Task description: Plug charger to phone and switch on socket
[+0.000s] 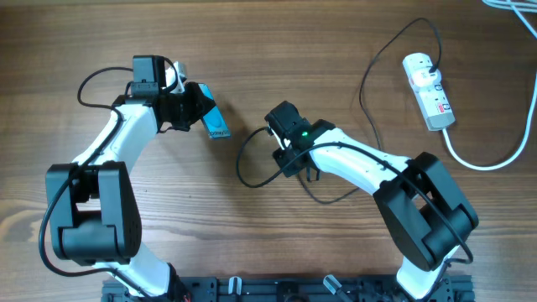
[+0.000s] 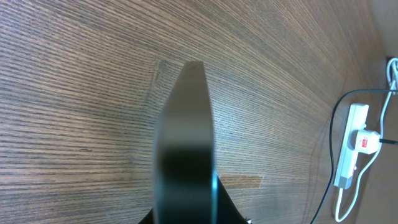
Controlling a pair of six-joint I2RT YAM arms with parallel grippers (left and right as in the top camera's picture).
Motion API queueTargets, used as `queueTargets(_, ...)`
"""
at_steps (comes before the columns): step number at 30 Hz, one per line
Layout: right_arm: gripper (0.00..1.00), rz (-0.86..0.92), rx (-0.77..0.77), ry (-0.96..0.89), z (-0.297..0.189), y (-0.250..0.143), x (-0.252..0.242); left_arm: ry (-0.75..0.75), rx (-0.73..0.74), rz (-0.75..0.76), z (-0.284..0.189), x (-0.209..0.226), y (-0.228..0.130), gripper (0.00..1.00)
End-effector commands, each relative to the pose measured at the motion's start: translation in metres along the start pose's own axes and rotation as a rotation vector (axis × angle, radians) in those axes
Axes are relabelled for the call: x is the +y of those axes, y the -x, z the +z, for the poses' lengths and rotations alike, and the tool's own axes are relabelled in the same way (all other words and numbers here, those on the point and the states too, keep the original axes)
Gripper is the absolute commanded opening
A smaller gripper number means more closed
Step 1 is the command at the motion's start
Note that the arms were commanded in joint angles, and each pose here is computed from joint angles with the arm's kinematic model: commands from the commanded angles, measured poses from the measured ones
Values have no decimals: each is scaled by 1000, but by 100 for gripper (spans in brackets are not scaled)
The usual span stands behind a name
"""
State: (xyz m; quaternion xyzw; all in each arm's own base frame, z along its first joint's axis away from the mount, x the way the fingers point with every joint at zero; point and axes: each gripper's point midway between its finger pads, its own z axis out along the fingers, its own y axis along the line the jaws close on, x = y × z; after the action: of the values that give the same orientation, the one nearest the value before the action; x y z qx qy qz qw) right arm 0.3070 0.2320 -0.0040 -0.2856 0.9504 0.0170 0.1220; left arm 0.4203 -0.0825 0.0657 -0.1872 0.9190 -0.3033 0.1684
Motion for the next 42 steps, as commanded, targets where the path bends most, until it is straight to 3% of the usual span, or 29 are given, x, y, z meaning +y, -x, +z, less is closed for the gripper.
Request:
queueTargets(1,8,2,100,5,23,-29,1,0,-1,20,1,2,1,4)
queueTargets(10,5,20,75,9,24,-22,2,0,-1,20,1,2,1,4)
queueTargets(12,22,20,66,10,24,-20,2,0,-1,20,1,2,1,4)
queueTargets(19,30,25,40,0,24,-14,-1,0,-1,20,1,2,1,4)
queueTargets(20,28,29,35,0,24,-13,-2,0,-1,20,1,2,1,4)
queueTargets(21,8,35,32,-1,25,-12,-4,0,-1,20,1,2,1,4)
queueTargets(22,4,40,32,3,25,-11,-5,0,-1,20,1,2,1,4)
queueTargets(28,4,22,17,47,23,-6,-2,-12,0,34,1,0,1,4)
queueTargets(30,4,16,22,140,12,-1,7,-80,19,49,0,-12,-1,4)
queueTargets(35,4,112,-99,567,-72,33,21,-561,101,119,-39,-82,2,4)
queueTargets(37,4,143,-161,708,-102,42,20,-668,114,90,-57,-96,11,4)
queueTargets(40,4,180,-197,854,-133,46,23,-709,115,27,-66,-105,21,4)
queueTargets(42,4,184,-181,838,-131,42,23,-686,80,-23,-64,-107,31,4)
